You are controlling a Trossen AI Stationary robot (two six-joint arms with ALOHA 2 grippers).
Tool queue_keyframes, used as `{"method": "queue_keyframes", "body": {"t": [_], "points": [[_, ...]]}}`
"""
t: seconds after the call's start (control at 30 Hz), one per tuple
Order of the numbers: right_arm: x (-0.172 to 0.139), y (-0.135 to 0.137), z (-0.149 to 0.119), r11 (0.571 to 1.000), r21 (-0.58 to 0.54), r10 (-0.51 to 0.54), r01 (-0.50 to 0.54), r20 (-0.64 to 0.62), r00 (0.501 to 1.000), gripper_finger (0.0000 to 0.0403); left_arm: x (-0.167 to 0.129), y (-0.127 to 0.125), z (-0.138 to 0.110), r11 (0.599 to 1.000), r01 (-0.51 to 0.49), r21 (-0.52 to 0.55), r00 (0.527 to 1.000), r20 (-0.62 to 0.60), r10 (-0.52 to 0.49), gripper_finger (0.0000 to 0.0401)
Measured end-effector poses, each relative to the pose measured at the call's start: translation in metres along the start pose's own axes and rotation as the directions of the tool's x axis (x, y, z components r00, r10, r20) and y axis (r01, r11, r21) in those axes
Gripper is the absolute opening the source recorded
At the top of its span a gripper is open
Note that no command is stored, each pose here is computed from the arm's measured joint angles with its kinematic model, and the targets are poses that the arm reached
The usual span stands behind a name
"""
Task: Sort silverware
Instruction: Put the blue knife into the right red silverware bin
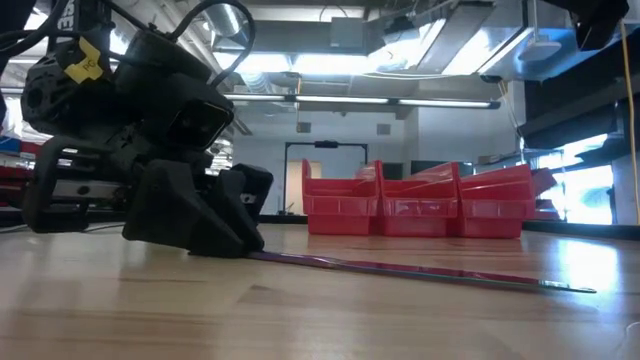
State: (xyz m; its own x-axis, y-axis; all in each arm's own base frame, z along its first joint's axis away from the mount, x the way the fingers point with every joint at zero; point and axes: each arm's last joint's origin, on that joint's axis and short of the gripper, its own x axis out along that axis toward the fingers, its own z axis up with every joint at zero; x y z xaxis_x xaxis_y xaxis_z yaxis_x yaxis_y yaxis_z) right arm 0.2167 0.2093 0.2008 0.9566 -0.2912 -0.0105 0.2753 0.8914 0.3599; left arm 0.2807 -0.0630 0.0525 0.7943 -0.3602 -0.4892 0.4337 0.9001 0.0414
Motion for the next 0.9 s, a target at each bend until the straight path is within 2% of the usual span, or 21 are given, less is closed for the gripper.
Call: {"method": "queue_keyframes", "body": {"t": [0.37,0.9], "points": [[0.0,0.0006,-0.0001,1.0,0.0,0.018,-0.018,-0.007,1.0,0.0221,-0.0002,0.0043,0.0012,0.995,-0.097,-0.018,0.995,0.001,0.097,0.0024],[0.0,0.0009,-0.0002,1.0,0.0,0.027,-0.027,-0.011,1.0,0.0221,-0.0004,0.0041,0.0058,0.995,-0.088,-0.052,0.994,0.058,0.091,0.0008]]}}
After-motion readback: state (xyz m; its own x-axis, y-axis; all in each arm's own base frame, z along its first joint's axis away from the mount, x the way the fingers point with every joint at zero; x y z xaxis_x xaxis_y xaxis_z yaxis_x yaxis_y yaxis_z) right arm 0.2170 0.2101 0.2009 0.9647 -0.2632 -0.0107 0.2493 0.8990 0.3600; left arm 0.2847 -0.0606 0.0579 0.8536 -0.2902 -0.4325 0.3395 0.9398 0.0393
